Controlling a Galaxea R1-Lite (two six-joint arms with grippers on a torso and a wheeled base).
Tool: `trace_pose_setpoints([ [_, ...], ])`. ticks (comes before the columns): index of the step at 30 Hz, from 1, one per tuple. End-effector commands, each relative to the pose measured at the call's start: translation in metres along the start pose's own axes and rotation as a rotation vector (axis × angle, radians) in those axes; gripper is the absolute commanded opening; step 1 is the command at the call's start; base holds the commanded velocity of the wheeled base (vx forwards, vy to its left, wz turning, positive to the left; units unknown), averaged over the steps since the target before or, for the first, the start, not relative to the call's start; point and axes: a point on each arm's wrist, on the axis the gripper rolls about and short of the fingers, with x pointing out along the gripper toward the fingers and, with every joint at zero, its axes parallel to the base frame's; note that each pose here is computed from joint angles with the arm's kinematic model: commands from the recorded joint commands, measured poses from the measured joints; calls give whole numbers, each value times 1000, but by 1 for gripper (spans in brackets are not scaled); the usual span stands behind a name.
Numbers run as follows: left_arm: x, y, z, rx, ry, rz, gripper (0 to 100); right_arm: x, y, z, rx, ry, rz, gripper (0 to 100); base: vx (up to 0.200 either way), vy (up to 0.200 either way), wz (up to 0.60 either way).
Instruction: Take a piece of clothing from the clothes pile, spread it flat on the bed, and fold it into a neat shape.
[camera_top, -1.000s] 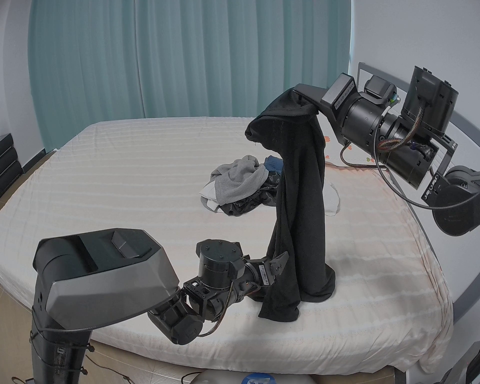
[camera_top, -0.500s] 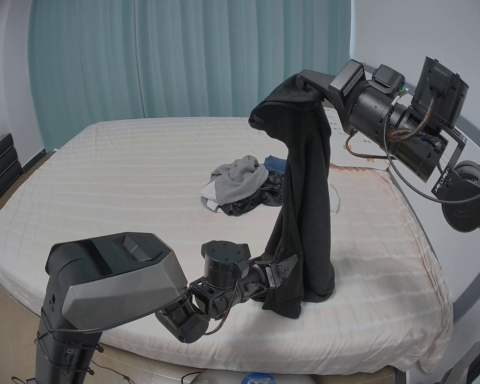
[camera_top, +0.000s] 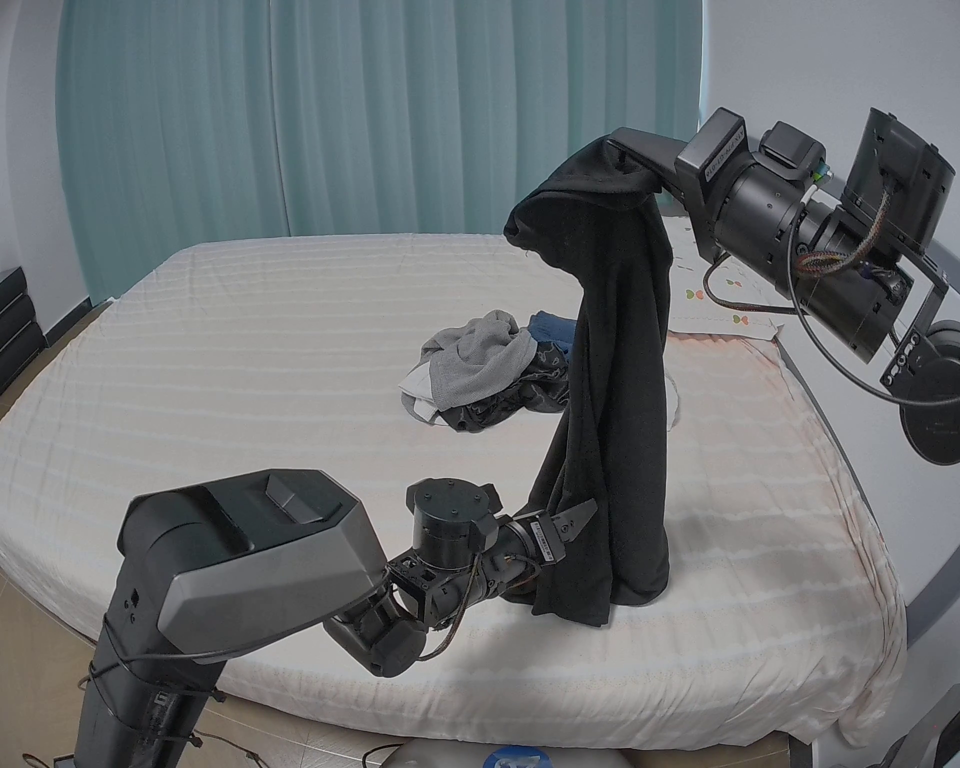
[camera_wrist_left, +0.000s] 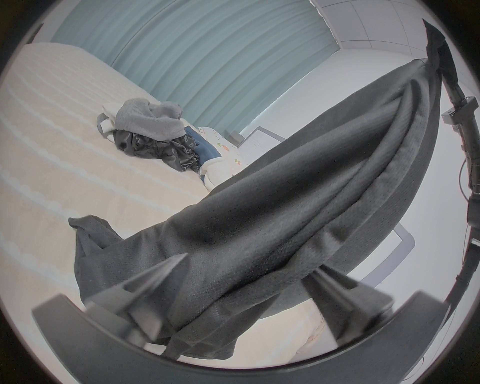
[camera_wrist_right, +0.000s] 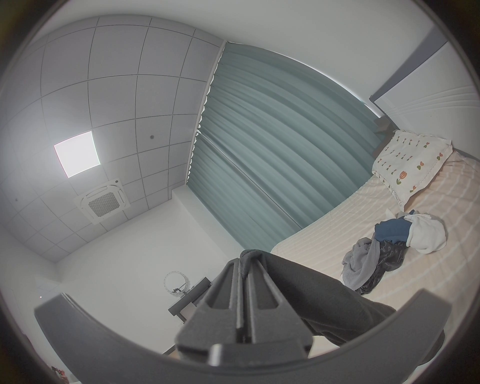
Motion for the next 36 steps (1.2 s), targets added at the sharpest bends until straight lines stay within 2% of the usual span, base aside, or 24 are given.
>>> trace_pose_setpoints([
  [1, 9, 12, -9, -8, 5, 18, 0, 0, -1, -1, 0, 2, -2, 0, 0, 0, 0],
  [6, 0, 16, -14, -11, 12, 70, 0, 2, -6, -1, -3, 4, -18, 0, 0, 0, 0],
  [10, -19, 10, 3, -14, -20, 102, 0, 0, -16, -3, -10, 13, -48, 0, 0, 0, 0],
  [13, -42, 2, 42, -2, -105, 129, 0, 2, -33, -4, -17, 23, -87, 0, 0, 0, 0],
  [14, -42, 2, 42, -2, -105, 129, 0, 2, -33, -4, -17, 23, -87, 0, 0, 0, 0],
  [15, -50, -1, 67, 18, -169, 176, 0, 5, -42, -5, -20, 28, -109, 0, 0, 0, 0],
  [16, -54, -2, 76, 25, -190, 191, 0, 6, -46, -7, -21, 32, -119, 0, 0, 0, 0],
  [20, -72, -17, 131, 39, -313, 206, 0, 10, -59, -7, -27, 26, -152, 0, 0, 0, 0],
  [22, -86, -30, 156, 43, -365, 217, 0, 10, -59, -1, -35, 3, -153, 0, 0, 0, 0],
  [23, -86, -30, 156, 43, -365, 217, 0, 10, -59, -1, -35, 3, -153, 0, 0, 0, 0],
  [24, -97, -41, 173, 60, -400, 221, 0, 9, -55, 8, -48, -24, -143, 0, 0, 0, 0],
  [25, -97, -41, 173, 60, -400, 221, 0, 9, -55, 8, -48, -24, -143, 0, 0, 0, 0],
  [26, -111, -51, 195, 105, -453, 241, 0, 10, -46, 23, -59, -89, -101, 0, 0, 0, 0],
  [27, -116, -54, 201, 124, -475, 250, 0, 10, -42, 29, -64, -117, -80, 0, 0, 0, 0],
  [29, -123, -57, 208, 164, -515, 282, 0, 7, -41, 35, -75, -145, -70, 0, 0, 0, 0],
  [31, -123, -53, 204, 183, -508, 322, 0, 6, -44, 33, -78, -137, -83, 0, 0, 0, 0],
  [34, -123, -39, 182, 181, -442, 373, 0, 3, -62, 20, -75, -94, -136, 0, 0, 0, 0],
  [35, -123, -39, 182, 181, -442, 373, 0, 3, -62, 20, -75, -94, -136, 0, 0, 0, 0],
  [36, -126, -31, 167, 166, -388, 393, 0, 0, -70, 12, -71, -61, -170, 0, 0, 0, 0],
])
